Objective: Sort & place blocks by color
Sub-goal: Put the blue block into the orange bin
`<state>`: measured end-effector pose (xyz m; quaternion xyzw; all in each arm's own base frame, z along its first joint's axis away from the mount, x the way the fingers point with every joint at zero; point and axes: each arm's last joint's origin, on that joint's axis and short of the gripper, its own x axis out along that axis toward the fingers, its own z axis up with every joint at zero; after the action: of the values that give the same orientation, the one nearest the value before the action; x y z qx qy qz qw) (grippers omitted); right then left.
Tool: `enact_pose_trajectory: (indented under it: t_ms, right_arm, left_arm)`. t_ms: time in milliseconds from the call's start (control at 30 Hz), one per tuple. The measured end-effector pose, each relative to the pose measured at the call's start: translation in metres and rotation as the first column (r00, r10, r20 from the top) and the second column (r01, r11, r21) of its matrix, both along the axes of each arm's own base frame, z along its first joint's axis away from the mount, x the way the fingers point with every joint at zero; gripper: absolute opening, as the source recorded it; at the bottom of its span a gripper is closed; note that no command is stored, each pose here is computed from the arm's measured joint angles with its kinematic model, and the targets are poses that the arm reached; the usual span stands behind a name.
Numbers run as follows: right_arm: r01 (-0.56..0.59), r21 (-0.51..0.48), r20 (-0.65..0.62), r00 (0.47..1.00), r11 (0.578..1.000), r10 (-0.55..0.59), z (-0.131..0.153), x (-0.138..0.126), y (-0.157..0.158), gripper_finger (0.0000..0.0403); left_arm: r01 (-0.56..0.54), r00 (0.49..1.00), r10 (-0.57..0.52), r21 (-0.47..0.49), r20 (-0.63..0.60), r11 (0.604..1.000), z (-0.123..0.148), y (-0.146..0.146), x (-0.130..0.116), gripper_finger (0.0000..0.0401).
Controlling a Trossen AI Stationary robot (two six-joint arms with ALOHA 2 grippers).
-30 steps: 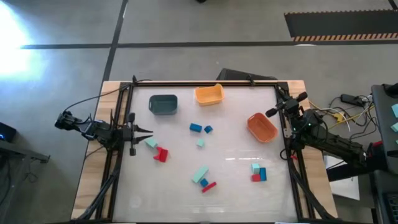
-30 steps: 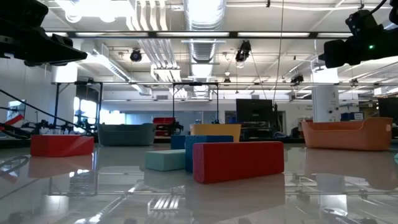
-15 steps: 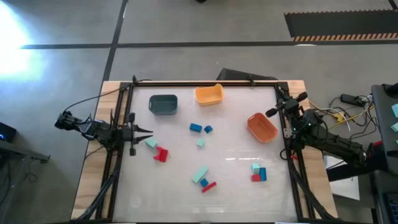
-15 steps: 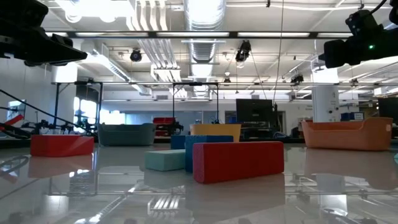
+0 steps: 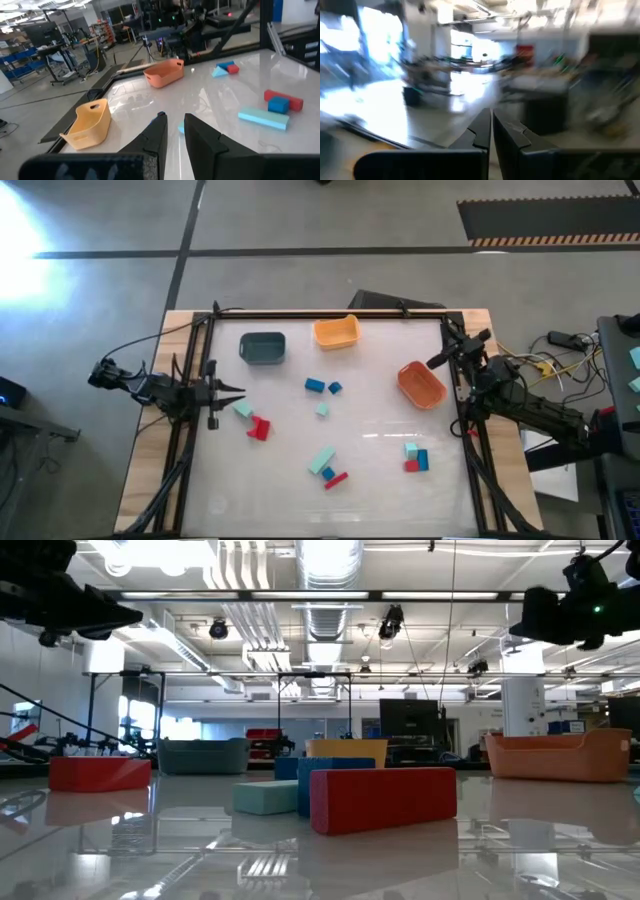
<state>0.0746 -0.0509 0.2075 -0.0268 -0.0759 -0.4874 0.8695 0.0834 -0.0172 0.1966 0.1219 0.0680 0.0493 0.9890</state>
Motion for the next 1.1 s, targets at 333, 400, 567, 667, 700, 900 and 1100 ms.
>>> enact_pose_trajectory:
  t_ms: [333,400,567,667,700,900,1100]
  right_arm:
    - [-0.278,0.318,0.444,0.888,0.907,0.117,-0.008,0.004,0.002,0.0009]
    - [-0.261,0.336,0.421,0.901,0.905,0.104,-0.011,0.004,0.002,0.0009]
    - [-0.257,0.342,0.411,0.906,0.904,0.102,-0.012,0.004,0.002,0.0009]
    - [-0.258,0.342,0.412,0.905,0.904,0.102,-0.011,0.004,0.002,0.0009]
    - [-0.258,0.342,0.413,0.905,0.904,0.102,-0.011,0.004,0.002,0.0009]
    - [-0.318,0.329,0.469,0.872,0.889,0.139,-0.008,0.005,0.002,0.0009]
    - [-0.615,0.009,0.523,0.675,0.788,0.521,0.021,0.004,0.013,0.0009]
  left_arm:
    - [0.005,0.988,0.004,-0.058,0.156,0.998,0.016,0.000,0.001,0.0049]
    - [0.007,0.983,0.006,-0.068,0.185,0.998,0.019,0.000,0.001,0.0049]
    - [0.014,0.965,0.013,-0.098,0.263,0.995,0.027,0.000,0.000,0.0049]
    - [0.019,0.949,0.019,-0.117,0.316,0.993,0.032,0.000,-0.001,0.0049]
    - [0.020,0.944,0.021,-0.122,0.331,0.992,0.034,0.001,-0.001,0.0049]
    - [0.020,0.909,0.035,-0.128,0.414,0.992,0.043,0.001,-0.003,0.0049]
    - [0.035,0.861,0.055,-0.167,0.505,0.985,0.052,0.003,-0.007,0.0049]
